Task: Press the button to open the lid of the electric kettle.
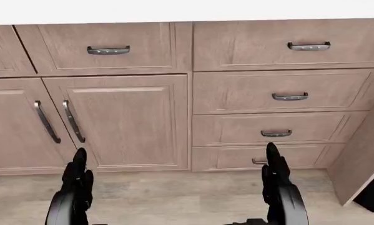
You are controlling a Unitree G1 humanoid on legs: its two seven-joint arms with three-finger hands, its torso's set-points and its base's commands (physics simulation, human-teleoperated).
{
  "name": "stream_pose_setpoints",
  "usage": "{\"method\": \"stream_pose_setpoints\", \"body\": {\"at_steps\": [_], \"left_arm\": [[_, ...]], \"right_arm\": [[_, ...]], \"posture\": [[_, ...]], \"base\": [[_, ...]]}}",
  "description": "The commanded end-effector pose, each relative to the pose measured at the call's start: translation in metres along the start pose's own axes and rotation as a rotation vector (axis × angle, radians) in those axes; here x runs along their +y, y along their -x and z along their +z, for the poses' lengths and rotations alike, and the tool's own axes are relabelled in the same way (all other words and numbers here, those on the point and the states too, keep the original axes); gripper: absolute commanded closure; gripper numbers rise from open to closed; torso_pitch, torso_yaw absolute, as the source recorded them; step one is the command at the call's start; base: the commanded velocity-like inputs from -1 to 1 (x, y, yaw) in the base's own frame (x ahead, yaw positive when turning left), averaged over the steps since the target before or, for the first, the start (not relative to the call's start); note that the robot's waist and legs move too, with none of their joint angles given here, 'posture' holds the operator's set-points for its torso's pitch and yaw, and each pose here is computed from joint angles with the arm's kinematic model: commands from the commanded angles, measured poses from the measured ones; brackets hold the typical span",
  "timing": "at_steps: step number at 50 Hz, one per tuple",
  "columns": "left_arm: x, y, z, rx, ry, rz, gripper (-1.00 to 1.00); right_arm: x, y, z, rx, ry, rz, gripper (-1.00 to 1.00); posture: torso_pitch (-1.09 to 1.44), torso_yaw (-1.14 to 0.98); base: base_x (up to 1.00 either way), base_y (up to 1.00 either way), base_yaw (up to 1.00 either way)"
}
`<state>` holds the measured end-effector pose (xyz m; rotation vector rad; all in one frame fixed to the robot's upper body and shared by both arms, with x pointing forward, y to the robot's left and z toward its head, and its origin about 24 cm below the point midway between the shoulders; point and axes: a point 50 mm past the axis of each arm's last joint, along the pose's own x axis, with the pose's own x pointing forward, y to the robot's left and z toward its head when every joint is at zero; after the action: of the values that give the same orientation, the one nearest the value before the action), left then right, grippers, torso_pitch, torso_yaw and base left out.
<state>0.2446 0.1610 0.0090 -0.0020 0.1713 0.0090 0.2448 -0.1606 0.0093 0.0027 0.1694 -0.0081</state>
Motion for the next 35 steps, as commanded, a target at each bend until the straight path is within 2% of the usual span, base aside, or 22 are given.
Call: {"method": "stream_pose_setpoints", "body": {"at_steps": [1,9,16,19,24,26,27,28,35], "left_arm": [[-0.001,-0.004,0.034,-0.172,0.002,-0.006,-1.00],[0.000,-0.003,0.039,-0.180,0.007,-0.005,-1.00],[0.012,0.000,0.062,-0.221,0.007,0.022,-1.00],[0.022,0.004,0.088,-0.277,-0.013,0.053,-1.00],[0.040,0.012,0.116,-0.339,-0.033,0.099,-1.00],[0.047,0.015,0.128,-0.364,-0.037,0.119,-1.00],[0.051,0.018,0.135,-0.374,-0.012,0.125,-1.00],[0.055,0.022,0.145,-0.398,-0.030,0.143,-1.00],[0.073,0.036,0.176,-0.460,-0.047,0.202,-1.00]], "right_arm": [[-0.001,-0.007,0.035,-0.169,0.015,-0.006,-1.00],[-0.002,-0.006,0.040,-0.177,0.016,-0.006,-1.00],[-0.011,-0.010,0.066,-0.227,0.008,-0.029,-1.00],[-0.020,-0.012,0.089,-0.271,0.003,-0.055,-1.00],[-0.035,-0.012,0.122,-0.335,-0.006,-0.089,-1.00],[-0.041,-0.013,0.133,-0.351,-0.006,-0.105,-1.00],[-0.046,-0.013,0.139,-0.365,0.001,-0.121,-1.00],[-0.050,-0.013,0.147,-0.382,0.004,-0.135,-1.00],[-0.075,-0.006,0.190,-0.473,0.027,-0.194,-1.00]], "posture": [[0.00,0.00],[0.00,0.00],[0.00,0.00],[0.00,0.00],[0.00,0.00],[0.00,0.00],[0.00,0.00],[0.00,0.00],[0.00,0.00]], "base": [[0.00,0.00,0.00],[0.00,0.00,0.00],[0.00,0.00,0.00],[0.00,0.00,0.00],[0.00,0.00,0.00],[0.00,0.00,0.00],[0.00,0.00,0.00],[0.00,0.00,0.00],[0.00,0.00,0.00]]}}
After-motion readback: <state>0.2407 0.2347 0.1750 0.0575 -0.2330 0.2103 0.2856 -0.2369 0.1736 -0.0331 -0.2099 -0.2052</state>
